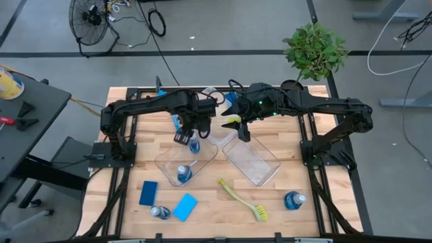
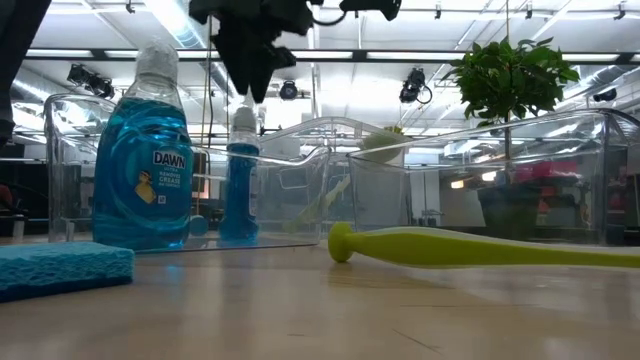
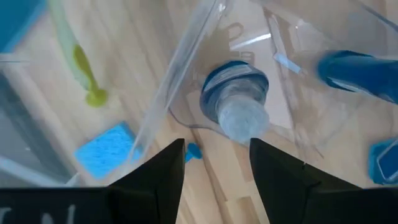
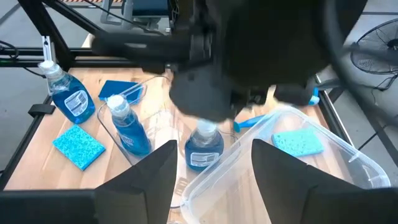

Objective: Pick & Place Kitchen Sink Supplies
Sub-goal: Put the blue toilet brush into the transparent container

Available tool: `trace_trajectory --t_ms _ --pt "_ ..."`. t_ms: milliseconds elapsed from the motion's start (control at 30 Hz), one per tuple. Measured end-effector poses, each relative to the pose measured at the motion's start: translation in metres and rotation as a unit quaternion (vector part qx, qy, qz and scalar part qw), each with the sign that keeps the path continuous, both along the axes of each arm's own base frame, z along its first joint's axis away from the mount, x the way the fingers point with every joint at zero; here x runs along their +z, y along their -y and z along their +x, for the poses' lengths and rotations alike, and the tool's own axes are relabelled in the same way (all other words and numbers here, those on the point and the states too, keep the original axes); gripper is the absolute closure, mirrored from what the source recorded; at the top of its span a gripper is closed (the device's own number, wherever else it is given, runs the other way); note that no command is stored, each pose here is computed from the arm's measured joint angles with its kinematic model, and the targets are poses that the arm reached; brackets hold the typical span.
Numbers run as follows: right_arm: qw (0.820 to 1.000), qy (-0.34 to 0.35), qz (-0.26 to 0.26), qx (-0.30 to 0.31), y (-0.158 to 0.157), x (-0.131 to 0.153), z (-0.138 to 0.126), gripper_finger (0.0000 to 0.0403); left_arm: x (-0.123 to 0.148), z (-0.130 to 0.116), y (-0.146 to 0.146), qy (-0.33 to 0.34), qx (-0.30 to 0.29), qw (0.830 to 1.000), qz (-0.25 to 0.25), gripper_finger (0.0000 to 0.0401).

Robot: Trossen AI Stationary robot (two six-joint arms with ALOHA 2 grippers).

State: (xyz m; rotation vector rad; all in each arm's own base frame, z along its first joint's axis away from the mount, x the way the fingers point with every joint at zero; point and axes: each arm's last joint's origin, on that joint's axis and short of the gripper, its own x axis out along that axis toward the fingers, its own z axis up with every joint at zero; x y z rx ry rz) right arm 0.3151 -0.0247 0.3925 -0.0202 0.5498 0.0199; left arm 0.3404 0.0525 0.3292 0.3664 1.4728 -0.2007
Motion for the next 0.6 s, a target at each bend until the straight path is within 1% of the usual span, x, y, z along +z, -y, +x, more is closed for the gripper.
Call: trace_trajectory --t_ms 133,267,333,467,600 --pt "1.0 -0.002 0.0 0.0 0.0 0.0 0.0 0.0195 0.025 -0.002 0.0 0.033 0.006 0.999 0.004 0.0215" --pt "1.0 -0.023 0.002 0.0 -0.001 -0.001 -0.007 0.0195 0.055 -0.004 0.002 0.091 0.046 0.995 0.003 0.0215" --pt "1.0 -0.029 0.001 0.003 -0.003 0.002 -0.014 0.0195 0.072 -0.007 0.003 0.128 0.066 0.99 -0.006 0.0215" --pt "1.0 -0.03 -0.003 0.007 -0.004 0.011 -0.03 0.0195 0.101 -0.013 0.006 0.191 0.086 0.977 -0.044 0.0215" --pt "1.0 -0.011 0.002 0.002 -0.006 0.023 -0.047 0.0195 0.12 -0.02 0.008 0.23 0.11 0.965 -0.058 0.0215"
